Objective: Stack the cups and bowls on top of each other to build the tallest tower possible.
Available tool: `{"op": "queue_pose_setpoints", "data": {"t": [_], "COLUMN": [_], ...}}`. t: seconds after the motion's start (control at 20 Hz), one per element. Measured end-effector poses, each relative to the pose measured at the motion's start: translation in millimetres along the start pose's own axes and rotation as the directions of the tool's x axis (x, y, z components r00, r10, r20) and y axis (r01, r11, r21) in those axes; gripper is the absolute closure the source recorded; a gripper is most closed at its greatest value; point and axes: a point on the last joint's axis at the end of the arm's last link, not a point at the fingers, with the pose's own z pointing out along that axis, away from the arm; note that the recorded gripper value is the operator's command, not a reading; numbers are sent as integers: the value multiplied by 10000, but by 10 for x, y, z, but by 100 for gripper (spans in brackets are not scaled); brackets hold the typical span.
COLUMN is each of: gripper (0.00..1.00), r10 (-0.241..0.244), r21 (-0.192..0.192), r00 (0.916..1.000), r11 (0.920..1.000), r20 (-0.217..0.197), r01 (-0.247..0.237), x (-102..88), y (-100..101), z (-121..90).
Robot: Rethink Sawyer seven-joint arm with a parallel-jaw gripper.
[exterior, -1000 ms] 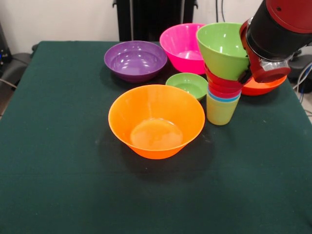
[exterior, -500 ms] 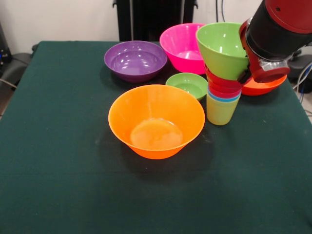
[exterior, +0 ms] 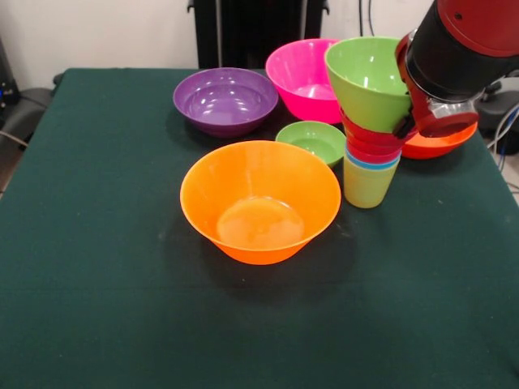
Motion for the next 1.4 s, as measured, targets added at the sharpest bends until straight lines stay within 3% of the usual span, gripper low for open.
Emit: {"op": "queue_pose_setpoints", "data": {"t": [0.45, 1.4], "gripper": [100, 100], "r10": [59, 187], "r21": [-218, -94], "r00": [9999, 9998], "r11": [9997, 9998], "r20": [121, 68], "r01": [-56, -187], "x": [-39, -80], "y": [18, -22], "z": [22, 82]}}
